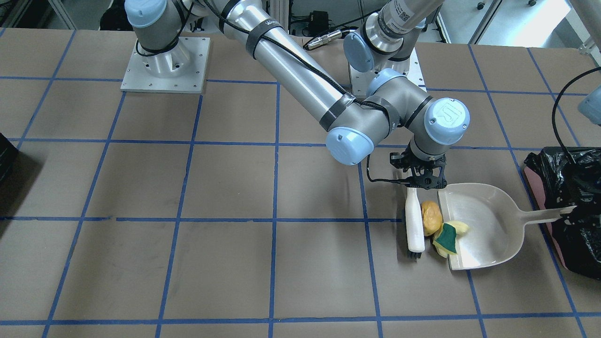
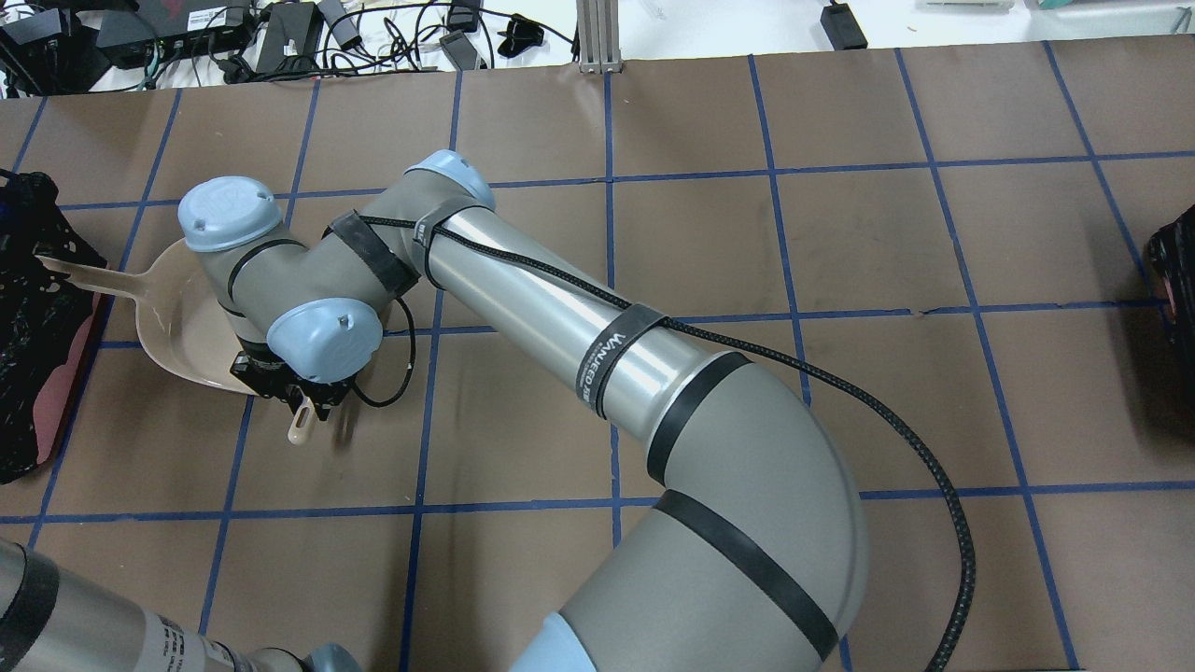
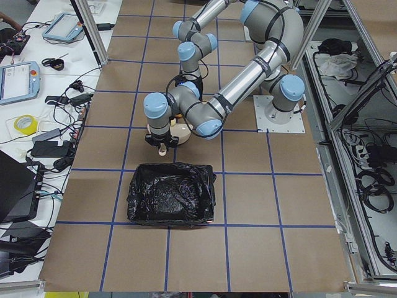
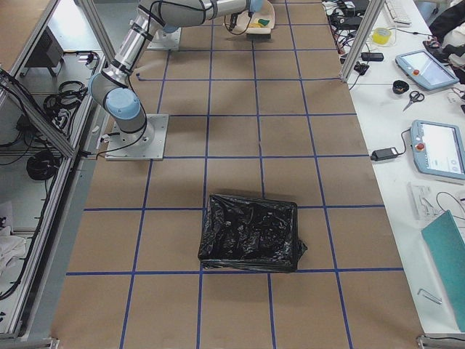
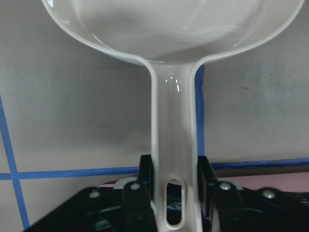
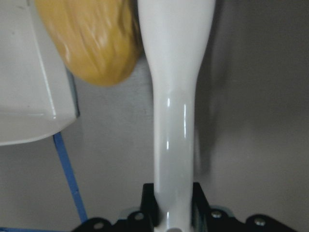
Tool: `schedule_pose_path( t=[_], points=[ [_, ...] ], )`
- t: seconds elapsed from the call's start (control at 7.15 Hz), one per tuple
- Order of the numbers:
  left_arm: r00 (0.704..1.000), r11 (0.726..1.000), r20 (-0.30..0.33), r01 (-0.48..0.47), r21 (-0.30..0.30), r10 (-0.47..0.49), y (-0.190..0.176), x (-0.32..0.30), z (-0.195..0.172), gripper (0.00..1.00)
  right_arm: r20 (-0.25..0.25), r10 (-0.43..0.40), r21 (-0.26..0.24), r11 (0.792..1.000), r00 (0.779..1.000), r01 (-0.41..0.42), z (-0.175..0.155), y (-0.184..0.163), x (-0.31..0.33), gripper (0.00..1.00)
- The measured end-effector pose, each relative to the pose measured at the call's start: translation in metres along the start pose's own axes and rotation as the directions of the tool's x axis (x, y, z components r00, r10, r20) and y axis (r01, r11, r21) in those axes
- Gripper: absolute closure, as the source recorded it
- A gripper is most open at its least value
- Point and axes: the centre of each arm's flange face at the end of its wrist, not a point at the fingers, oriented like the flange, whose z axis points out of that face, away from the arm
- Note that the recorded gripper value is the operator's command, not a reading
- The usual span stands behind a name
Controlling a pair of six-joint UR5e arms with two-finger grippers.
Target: Sweep and dump trash in nearest bin
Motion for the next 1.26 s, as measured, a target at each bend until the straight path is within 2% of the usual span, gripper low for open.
schedule_pose_path(
  t=[0.28,0.7,0.98,1.26],
  points=[
    [1.000,1.000,-0.003,0.006,0.002,-0.006,0.001,-0.001,0.003,1.00,0.040,-0.023,0.001,1.000,0.999,0.023,0.012,-0.001,-0.023,1.00],
    [1.000,1.000,-0.005,0.017,0.004,-0.017,0.000,-0.002,0.006,1.00,0.148,-0.054,-0.023,0.998,0.988,0.058,-0.013,0.015,-0.052,1.00],
    [1.000,1.000,-0.006,0.019,0.006,-0.019,-0.001,-0.002,0.007,1.00,0.234,-0.064,-0.060,0.995,0.970,0.080,-0.032,0.026,-0.065,1.00],
    [1.000,1.000,-0.013,0.020,0.019,-0.020,-0.001,-0.003,0.013,1.00,0.288,-0.070,-0.062,0.994,0.955,0.091,-0.045,0.031,-0.071,1.00]
  ],
)
